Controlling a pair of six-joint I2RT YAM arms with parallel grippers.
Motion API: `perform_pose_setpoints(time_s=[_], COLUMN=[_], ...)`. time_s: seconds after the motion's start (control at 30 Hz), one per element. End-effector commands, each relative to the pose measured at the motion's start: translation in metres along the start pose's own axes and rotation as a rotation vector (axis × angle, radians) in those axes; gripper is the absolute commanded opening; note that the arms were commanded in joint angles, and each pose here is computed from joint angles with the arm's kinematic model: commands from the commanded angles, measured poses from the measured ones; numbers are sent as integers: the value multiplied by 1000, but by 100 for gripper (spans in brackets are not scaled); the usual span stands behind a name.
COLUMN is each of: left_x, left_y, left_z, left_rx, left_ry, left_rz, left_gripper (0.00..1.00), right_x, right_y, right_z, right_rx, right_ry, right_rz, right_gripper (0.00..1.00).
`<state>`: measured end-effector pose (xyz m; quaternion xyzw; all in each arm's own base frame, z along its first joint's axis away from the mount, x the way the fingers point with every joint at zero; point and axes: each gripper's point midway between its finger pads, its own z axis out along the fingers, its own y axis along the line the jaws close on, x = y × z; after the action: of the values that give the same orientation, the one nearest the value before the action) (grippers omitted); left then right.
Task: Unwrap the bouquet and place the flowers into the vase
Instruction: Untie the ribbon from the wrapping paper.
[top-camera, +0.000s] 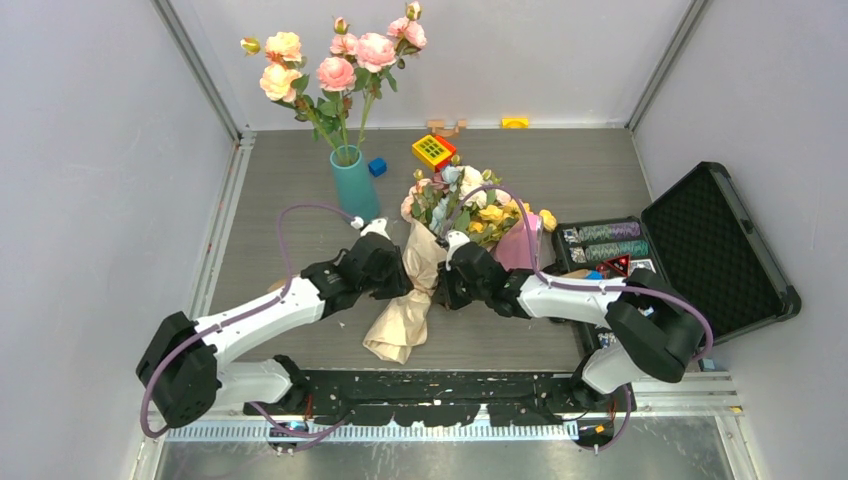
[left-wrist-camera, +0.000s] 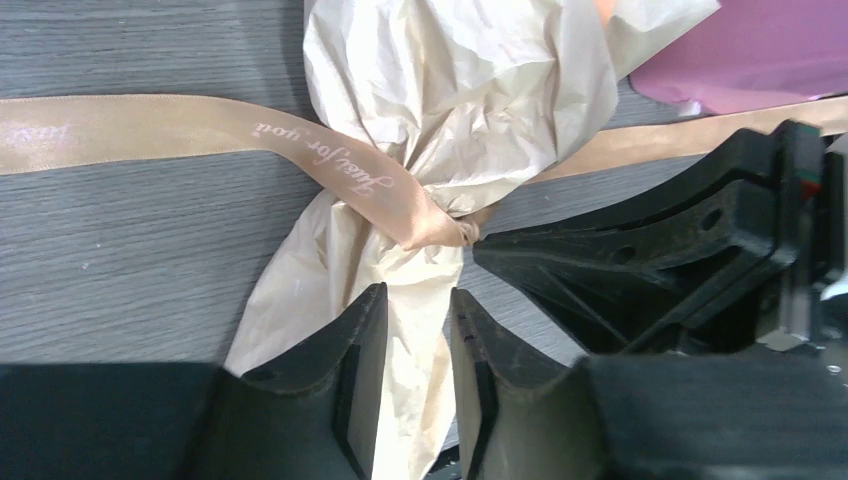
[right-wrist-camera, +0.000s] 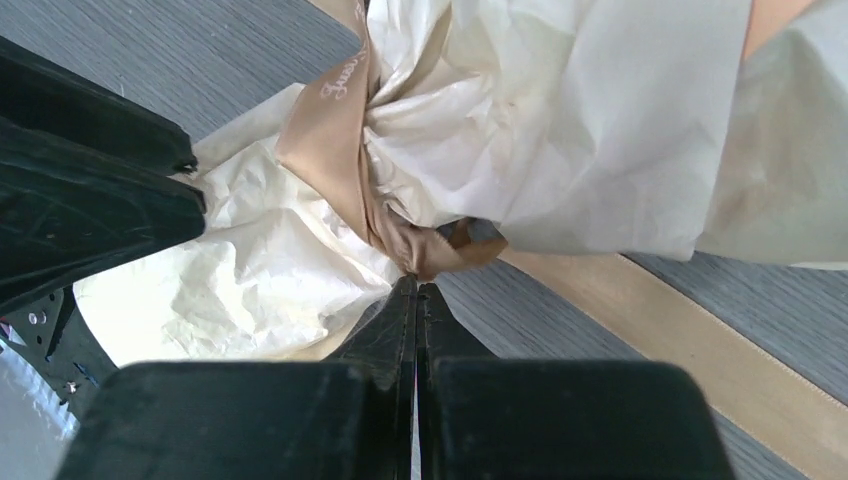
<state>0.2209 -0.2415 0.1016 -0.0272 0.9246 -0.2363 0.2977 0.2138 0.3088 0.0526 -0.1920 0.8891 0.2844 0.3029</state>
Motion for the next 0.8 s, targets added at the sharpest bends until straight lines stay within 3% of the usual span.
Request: perform_pose_setpoints(time_s=[0.0,0.17,0.4,0.77], left_x=[-23,-31,-38,-24], left_y=[-20,-29,-28,-9], left_z=[-13,-1,25,41], left_rx=[50,47,-17,-72], left_ry=[-47,-43,-37,-25], left_rz=[6,43,101,57], left_gripper=[35,42,44,44], right_x=[-10,-6,-8,-38], right_y=[8,8,9,11], right_z=[-8,-8,-13,-17], right_rx=[-27,-29,-31,-23], right_ry=[-44,-40,-61,-121], right_rz=[10,17,29,17], right_gripper=[0,0,1,16])
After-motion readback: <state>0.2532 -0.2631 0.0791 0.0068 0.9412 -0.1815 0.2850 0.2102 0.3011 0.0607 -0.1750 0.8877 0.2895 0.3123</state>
